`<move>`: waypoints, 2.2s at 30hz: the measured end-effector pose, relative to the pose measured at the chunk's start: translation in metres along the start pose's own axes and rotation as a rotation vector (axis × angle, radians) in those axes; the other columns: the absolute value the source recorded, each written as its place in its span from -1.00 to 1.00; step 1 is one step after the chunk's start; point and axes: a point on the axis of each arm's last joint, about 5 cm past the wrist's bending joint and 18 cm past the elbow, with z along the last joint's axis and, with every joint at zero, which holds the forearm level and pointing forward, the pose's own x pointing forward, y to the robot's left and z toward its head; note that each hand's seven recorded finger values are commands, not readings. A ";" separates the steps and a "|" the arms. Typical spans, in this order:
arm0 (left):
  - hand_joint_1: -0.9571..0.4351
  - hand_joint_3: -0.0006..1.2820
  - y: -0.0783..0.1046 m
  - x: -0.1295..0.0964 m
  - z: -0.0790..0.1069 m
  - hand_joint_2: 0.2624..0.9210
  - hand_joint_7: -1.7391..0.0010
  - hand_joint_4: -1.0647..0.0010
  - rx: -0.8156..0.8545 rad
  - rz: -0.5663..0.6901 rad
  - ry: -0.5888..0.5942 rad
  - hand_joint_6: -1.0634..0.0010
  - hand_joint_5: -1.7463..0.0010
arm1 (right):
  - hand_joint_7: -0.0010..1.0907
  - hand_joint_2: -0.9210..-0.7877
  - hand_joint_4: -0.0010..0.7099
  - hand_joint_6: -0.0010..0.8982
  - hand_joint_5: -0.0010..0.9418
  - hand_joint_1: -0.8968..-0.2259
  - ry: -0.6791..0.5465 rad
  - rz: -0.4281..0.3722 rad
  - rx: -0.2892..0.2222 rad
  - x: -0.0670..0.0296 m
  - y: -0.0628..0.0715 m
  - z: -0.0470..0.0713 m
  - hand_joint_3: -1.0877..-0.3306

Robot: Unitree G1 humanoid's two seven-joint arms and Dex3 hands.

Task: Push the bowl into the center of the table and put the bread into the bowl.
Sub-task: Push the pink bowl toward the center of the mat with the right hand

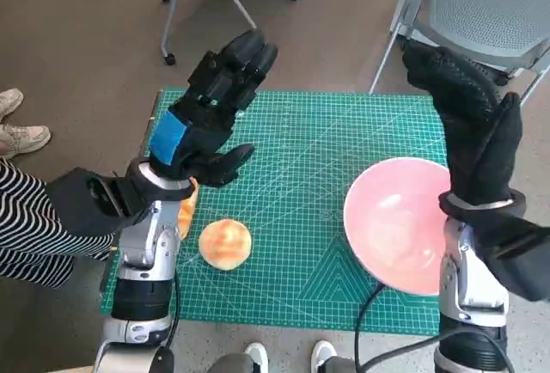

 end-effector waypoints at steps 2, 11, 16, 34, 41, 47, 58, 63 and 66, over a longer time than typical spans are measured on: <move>-0.33 -0.10 0.000 0.000 0.000 0.52 0.50 1.00 0.003 0.000 -0.002 1.00 0.90 | -0.01 -1.00 -0.38 -0.86 -1.00 -0.40 0.001 0.000 0.000 -0.0002 0.000 0.000 0.06; -0.33 -0.11 0.000 0.000 0.000 0.53 0.51 1.00 0.008 0.003 -0.004 1.00 0.90 | -0.01 -1.00 -0.38 -0.86 -1.00 -0.42 0.004 0.002 0.003 -0.0012 0.000 -0.001 0.07; -0.33 -0.12 0.000 -0.001 -0.001 0.53 0.51 1.00 0.007 0.004 -0.002 1.00 0.90 | -0.01 -1.00 -0.38 -0.86 -1.00 -0.42 0.004 0.003 0.005 -0.0014 0.000 -0.001 0.07; -0.33 -0.18 0.000 -0.001 -0.002 0.59 0.49 1.00 0.003 0.006 0.001 1.00 0.91 | -0.02 -1.00 -0.45 -0.90 -1.00 -0.39 0.009 -0.019 -0.030 -0.0117 -0.016 0.001 0.04; -0.33 -0.18 0.000 -0.003 -0.003 0.60 0.49 1.00 0.001 0.011 0.006 1.00 0.91 | 0.01 -1.00 -0.55 -0.97 -1.00 -0.34 0.028 -0.139 -0.133 -0.0364 -0.049 0.001 -0.04; -0.35 -0.19 0.000 -0.004 -0.003 0.61 0.49 1.00 -0.002 0.008 0.005 1.00 0.90 | 0.04 -1.00 -0.55 -1.00 -0.99 -0.34 0.092 -0.311 -0.262 -0.0670 -0.064 -0.004 -0.12; -0.37 -0.20 0.000 -0.004 -0.003 0.63 0.50 0.99 -0.007 0.010 0.001 1.00 0.91 | -0.02 -1.00 -0.53 -0.97 -0.99 -0.21 0.246 -0.512 -0.373 -0.1228 -0.085 -0.021 -0.23; -0.37 -0.21 0.001 -0.005 -0.003 0.64 0.50 0.99 -0.015 0.018 -0.005 1.00 0.90 | -0.07 -1.00 -0.54 -0.93 -1.00 -0.19 0.312 -0.584 -0.357 -0.1465 -0.089 -0.033 -0.25; -0.37 -0.21 0.002 -0.005 -0.003 0.64 0.50 0.99 -0.015 0.020 -0.006 1.00 0.90 | -0.08 -1.00 -0.54 -0.92 -1.00 -0.18 0.353 -0.620 -0.332 -0.1585 -0.088 -0.041 -0.26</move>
